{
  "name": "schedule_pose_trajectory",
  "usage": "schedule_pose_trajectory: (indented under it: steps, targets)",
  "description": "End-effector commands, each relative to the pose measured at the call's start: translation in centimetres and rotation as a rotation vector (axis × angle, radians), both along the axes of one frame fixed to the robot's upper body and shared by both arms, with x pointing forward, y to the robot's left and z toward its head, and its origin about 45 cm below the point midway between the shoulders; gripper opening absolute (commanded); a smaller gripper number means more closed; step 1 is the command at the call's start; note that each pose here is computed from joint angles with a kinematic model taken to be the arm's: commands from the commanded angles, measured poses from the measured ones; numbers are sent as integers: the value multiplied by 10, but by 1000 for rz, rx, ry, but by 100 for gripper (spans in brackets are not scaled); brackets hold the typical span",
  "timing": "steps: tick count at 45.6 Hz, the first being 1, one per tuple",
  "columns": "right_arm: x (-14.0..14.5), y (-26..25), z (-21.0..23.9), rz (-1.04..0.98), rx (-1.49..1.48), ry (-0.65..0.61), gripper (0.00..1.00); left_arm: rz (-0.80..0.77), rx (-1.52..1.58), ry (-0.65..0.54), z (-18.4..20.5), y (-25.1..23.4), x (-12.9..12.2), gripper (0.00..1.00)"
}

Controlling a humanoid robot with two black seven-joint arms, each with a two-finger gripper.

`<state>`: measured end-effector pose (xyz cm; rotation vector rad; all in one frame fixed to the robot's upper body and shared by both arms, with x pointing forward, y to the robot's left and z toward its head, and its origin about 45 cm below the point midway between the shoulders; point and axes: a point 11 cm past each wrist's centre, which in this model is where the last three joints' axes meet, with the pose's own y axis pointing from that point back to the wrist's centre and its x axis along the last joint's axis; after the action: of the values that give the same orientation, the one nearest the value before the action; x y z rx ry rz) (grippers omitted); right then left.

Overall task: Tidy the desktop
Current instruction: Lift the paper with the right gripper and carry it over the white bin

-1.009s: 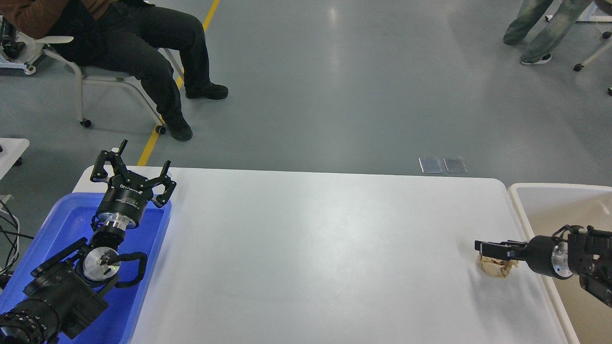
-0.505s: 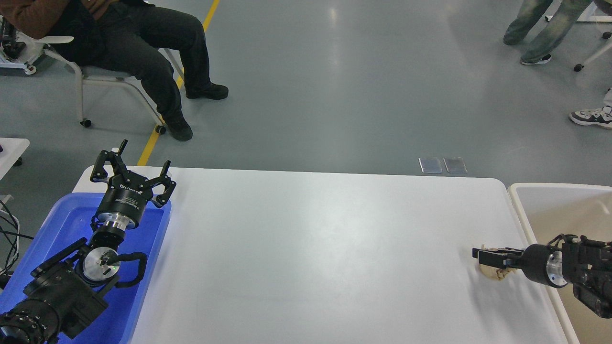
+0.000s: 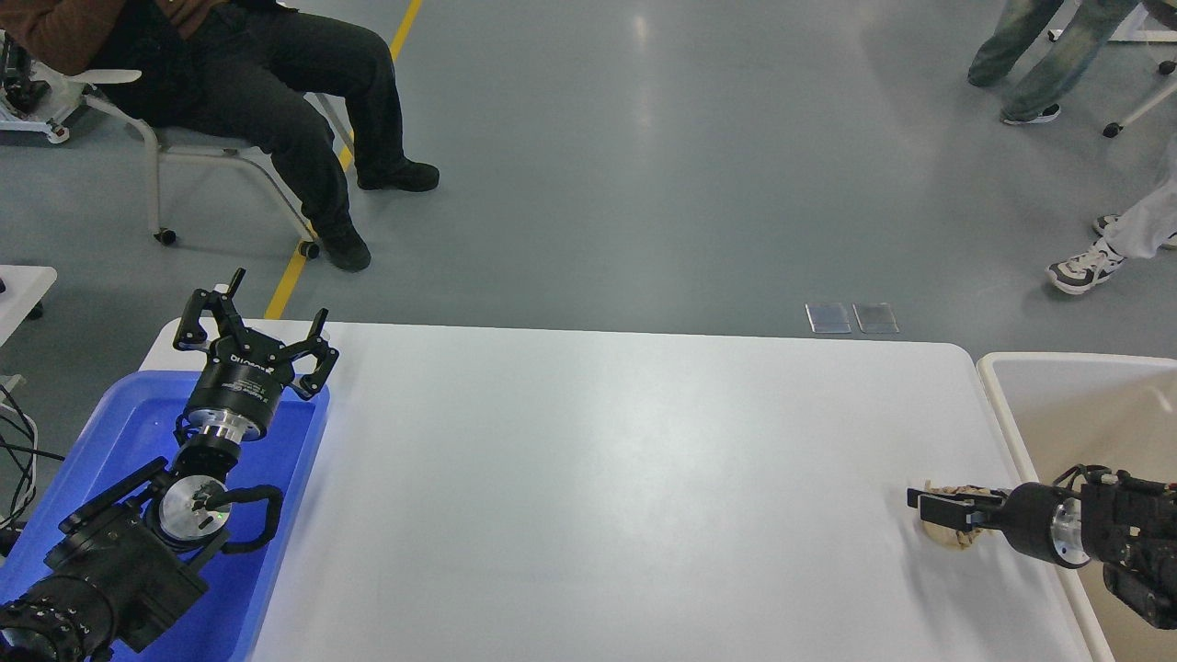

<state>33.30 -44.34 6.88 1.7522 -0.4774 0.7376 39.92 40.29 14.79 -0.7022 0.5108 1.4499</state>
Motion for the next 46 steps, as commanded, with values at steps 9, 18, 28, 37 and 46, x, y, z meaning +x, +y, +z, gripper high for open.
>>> schedule_pose_trajectory:
  steps: [9, 18, 28, 37, 46]
  targets:
    - [-9, 0, -7, 12, 3, 9, 85, 0, 2, 0, 0, 0, 0, 100]
    - [-15, -1, -12, 11, 1, 23, 78, 0, -1, 0, 0, 0, 0, 100]
    - [-16, -3, -11, 11, -5, 26, 45, 0, -1, 0, 0, 0, 0, 100]
    - [-11, -11, -6, 4, -30, 10, 3, 0, -1, 0, 0, 0, 0, 100]
    - [-3, -9, 1, 4, -15, -4, 0, 0, -1, 0, 0, 0, 0, 100]
